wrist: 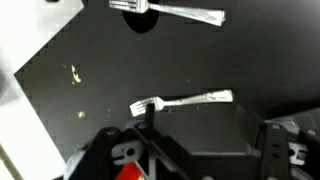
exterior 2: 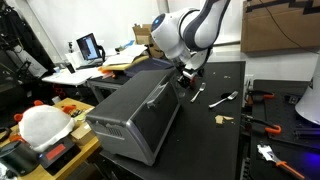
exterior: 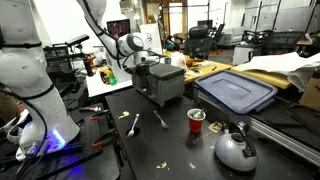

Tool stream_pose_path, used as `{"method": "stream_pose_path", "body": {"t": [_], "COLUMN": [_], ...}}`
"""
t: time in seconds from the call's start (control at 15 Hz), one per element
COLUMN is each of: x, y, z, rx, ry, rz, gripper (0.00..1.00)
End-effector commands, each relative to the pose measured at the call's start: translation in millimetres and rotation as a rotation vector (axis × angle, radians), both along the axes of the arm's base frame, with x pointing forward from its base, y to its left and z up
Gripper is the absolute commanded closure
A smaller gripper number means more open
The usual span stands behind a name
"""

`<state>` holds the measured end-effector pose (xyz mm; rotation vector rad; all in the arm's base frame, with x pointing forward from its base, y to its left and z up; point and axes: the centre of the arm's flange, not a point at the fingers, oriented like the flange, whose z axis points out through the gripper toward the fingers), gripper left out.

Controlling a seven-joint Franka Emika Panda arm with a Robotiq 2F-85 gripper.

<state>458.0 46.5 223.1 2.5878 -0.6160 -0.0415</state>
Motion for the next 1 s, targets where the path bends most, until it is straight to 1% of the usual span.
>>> {"method": "stream_pose_path", "body": {"t": [0.0,0.13,0.27,0.47,0.6,0.8,0.87,0.93], "x": [-33.2,-42.1,-44.2,-41.5,-37.8,-28.8,-26.1,-23.3], "y": [-37.7,-50.6,-60.5,-70.6,-80.3,-95.0,-97.5,-100.2], "z": [-35.9,-47.7,-52.5,-45.8,-37.2,-30.5,-28.3,-23.6], "rx": [0.151,0.238,0.335,0.493,0.6,0.749,0.792,0.811], "ry": [0.071,0.104,0.123,0.123,0.093,0.018,-0.017,-0.041], "rz": [-0.131,-0.216,-0.298,-0.403,-0.46,-0.55,-0.579,-0.601], "gripper": [0.0,0.0,0.0,0.0,0.0,0.0,0.0,0.0]}}
